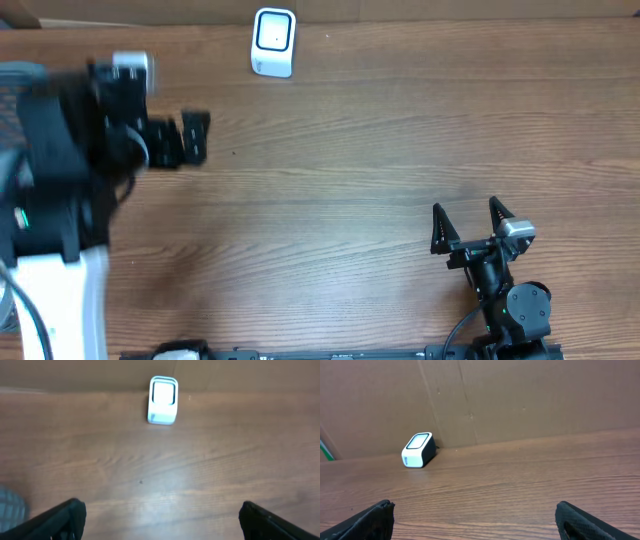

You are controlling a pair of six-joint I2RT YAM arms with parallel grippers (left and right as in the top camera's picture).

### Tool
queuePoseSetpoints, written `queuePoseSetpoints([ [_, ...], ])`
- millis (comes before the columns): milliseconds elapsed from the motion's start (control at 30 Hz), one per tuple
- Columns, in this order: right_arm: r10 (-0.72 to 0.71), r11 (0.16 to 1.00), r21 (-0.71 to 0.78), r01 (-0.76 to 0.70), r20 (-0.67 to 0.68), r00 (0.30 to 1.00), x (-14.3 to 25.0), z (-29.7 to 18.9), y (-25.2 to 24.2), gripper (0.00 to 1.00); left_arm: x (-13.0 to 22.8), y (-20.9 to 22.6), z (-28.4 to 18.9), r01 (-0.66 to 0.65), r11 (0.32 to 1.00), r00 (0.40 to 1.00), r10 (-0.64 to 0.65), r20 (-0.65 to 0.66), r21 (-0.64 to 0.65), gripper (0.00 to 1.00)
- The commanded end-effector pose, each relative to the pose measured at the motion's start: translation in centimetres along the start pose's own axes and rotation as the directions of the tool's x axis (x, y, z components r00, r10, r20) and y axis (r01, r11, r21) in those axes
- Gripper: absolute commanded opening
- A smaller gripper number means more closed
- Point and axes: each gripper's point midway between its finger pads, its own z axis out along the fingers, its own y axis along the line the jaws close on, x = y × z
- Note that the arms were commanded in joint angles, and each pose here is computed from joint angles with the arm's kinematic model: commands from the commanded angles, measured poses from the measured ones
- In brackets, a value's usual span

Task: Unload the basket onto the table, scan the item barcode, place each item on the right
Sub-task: 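Reach the left gripper into the basket and grasp the green-lidded jar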

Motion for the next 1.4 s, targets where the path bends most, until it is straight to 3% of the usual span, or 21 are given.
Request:
queuePoseSetpoints([
  [0, 0.0, 1.0, -0.008, 0.0, -0.001, 1.0, 0.3, 0.0, 0.1, 1.0, -2.4, -0.1, 1.2, -0.019, 1.0, 0.998, 0.021, -0.057, 0.024, 1.0],
  [133, 0.0, 1.0, -0.008, 0.0, -0.001, 1.0, 0.3, 0.0, 0.1, 1.0, -3.1, -0.4, 3.3, -0.024, 0.997, 0.996, 0.03, -0.079, 0.075, 1.0],
  [200, 0.0, 1.0, -0.008, 0.0, -0.001, 1.0, 0.3, 0.0, 0.1, 1.0, -3.9, 0.6, 4.2, -0.017, 0.999, 0.998, 0.02, -0.057, 0.041, 1.0],
  [333, 0.0, 1.0, -0.008, 0.0, -0.001, 1.0, 0.3, 0.0, 0.1, 1.0, -6.6, 5.5, 3.5, 0.18, 0.975, 0.983, -0.173, 0.061, -0.128, 1.0],
  [433, 0.0, 1.0, -0.008, 0.0, -0.001, 1.0, 0.3, 0.0, 0.1, 1.0, -8.4, 10.4, 1.0, 0.346, 0.912, 0.931, -0.305, 0.199, -0.221, 1.0],
  [533, 0.0, 1.0, -0.008, 0.0, -0.001, 1.0, 0.3, 0.0, 0.1, 1.0, -8.6, 16.8, -2.4, 0.554, 0.777, 0.821, -0.449, 0.353, -0.299, 0.98],
  [633, 0.0, 1.0, -0.008, 0.0, -0.001, 1.0, 0.3, 0.0, 0.1, 1.0, -6.7, 22.4, -4.8, 0.721, 0.61, 0.687, -0.565, 0.457, -0.328, 0.91],
  [733, 0.0, 1.0, -0.008, 0.0, -0.001, 1.0, 0.3, 0.0, 0.1, 1.0, -3.3, 27.3, -5.2, 0.797, 0.467, 0.603, -0.641, 0.475, -0.382, 0.9],
  [933, 0.0, 1.0, -0.008, 0.0, -0.001, 1.0, 0.3, 0.0, 0.1, 1.0, 4.9, 33.8, -3.9, 0.772, 0.231, 0.536, -0.737, 0.412, -0.591, 0.91],
  [1167, 0.0, 1.0, -0.008, 0.0, -0.001, 1.0, 0.3, 0.0, 0.1, 1.0, 10.9, 38.4, -1.4, 0.703, 0.161, 0.497, -0.808, 0.317, -0.692, 0.9],
  [1367, 0.0, 1.0, -0.008, 0.0, -0.001, 1.0, 0.3, 0.0, 0.1, 1.0, 13.8, 41.0, 0.0, 0.659, 0.164, 0.498, -0.826, 0.263, -0.734, 0.89],
])
